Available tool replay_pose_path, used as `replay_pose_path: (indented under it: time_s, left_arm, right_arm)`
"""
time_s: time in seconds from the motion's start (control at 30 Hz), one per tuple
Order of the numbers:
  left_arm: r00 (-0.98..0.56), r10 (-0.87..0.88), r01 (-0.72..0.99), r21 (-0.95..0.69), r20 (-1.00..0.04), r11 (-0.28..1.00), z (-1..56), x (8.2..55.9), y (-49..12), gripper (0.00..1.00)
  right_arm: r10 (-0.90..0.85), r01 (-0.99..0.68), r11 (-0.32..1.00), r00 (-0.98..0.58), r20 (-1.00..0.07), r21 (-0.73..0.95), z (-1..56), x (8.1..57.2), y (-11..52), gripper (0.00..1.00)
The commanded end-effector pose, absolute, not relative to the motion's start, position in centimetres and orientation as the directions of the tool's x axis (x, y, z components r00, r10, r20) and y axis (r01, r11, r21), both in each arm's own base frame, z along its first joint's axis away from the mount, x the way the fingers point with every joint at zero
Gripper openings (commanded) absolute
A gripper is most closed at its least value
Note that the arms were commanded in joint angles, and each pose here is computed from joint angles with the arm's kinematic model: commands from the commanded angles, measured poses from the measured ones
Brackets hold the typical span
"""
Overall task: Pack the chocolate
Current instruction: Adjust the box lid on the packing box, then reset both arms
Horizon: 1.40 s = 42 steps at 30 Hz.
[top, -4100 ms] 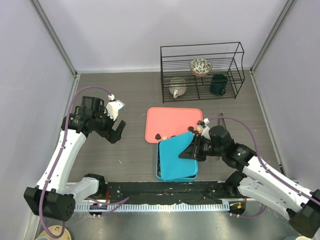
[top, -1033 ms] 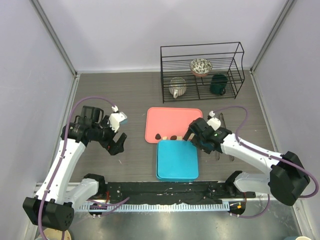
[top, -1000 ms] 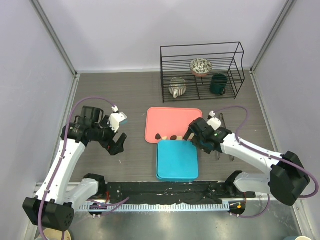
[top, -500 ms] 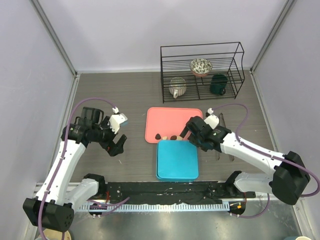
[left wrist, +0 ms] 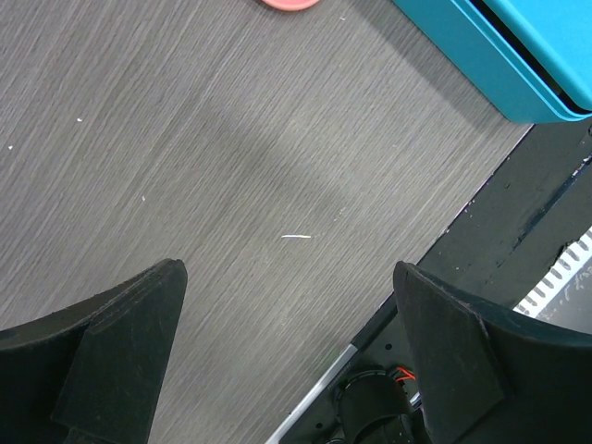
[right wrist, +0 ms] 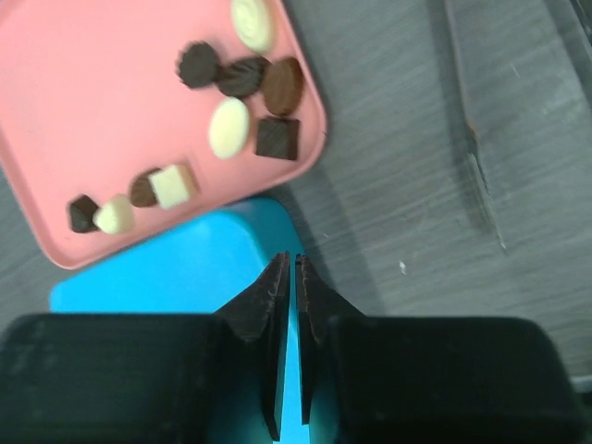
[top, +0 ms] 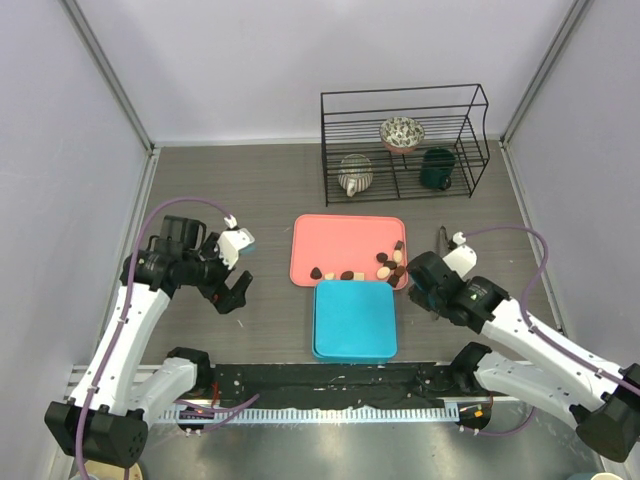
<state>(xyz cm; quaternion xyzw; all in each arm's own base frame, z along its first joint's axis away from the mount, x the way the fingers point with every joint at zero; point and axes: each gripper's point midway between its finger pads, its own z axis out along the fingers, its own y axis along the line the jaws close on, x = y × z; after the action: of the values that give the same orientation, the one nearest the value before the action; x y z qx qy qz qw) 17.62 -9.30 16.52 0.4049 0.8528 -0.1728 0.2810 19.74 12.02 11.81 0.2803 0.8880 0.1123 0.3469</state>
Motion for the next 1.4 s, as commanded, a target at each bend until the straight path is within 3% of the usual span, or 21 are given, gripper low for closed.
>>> replay_pose_path:
  time_s: [0.0,0.23,0.53,1.03,1.07,1.13,1.17,1.2,1.37]
  left_arm:
    - [-0.487,0.595,0.794,-0.040,-0.640,0.606,17.4,18.0,-9.3,1.00]
    - [-0.484,0.593,0.792,-0.034,-0.644,0.610,17.9,18.2,-9.3,1.00]
    - [-0.487,0.596,0.787,-0.026,-0.638,0.616,18.0,18.6,-9.1,1.00]
    - [-0.482,0.600,0.789,-0.018,-0.638,0.614,17.8,18.8,-9.1,1.00]
    - [-0.481,0.603,0.790,-0.015,-0.636,0.614,17.7,18.8,-9.0,1.00]
    - [-0.484,0.604,0.783,-0.005,-0.633,0.622,17.8,19.0,-8.8,1.00]
    - [-0.488,0.603,0.779,-0.003,-0.631,0.628,17.8,19.1,-8.7,1.00]
    - [-0.500,0.595,0.771,-0.010,-0.630,0.637,17.8,19.3,-8.8,1.00]
    - [-0.528,0.571,0.749,-0.028,-0.629,0.662,17.9,20.0,-9.0,1.00]
  right_arm:
    - [0.554,0.447,0.832,-0.675,-0.488,0.327,9.0,17.1,11.3,0.11]
    - [0.516,0.422,0.856,-0.743,-0.427,0.300,6.4,16.3,12.3,0.21]
    - [0.456,0.353,0.882,-0.808,-0.373,0.313,6.0,15.3,15.0,0.20]
    - [0.409,0.295,0.903,-0.812,-0.416,0.313,8.6,15.5,16.6,0.21]
    - [0.399,0.281,0.909,-0.805,-0.439,0.309,9.0,15.6,16.2,0.23]
    - [0.387,0.286,0.920,-0.774,-0.500,0.268,10.3,16.3,14.7,0.39]
    - [0.373,0.275,0.926,-0.765,-0.525,0.257,11.1,16.6,14.3,0.51]
    - [0.350,0.249,0.935,-0.752,-0.559,0.251,12.7,17.1,14.2,0.99]
    - [0.231,0.160,0.973,-0.705,-0.671,0.167,16.7,19.0,13.4,1.00]
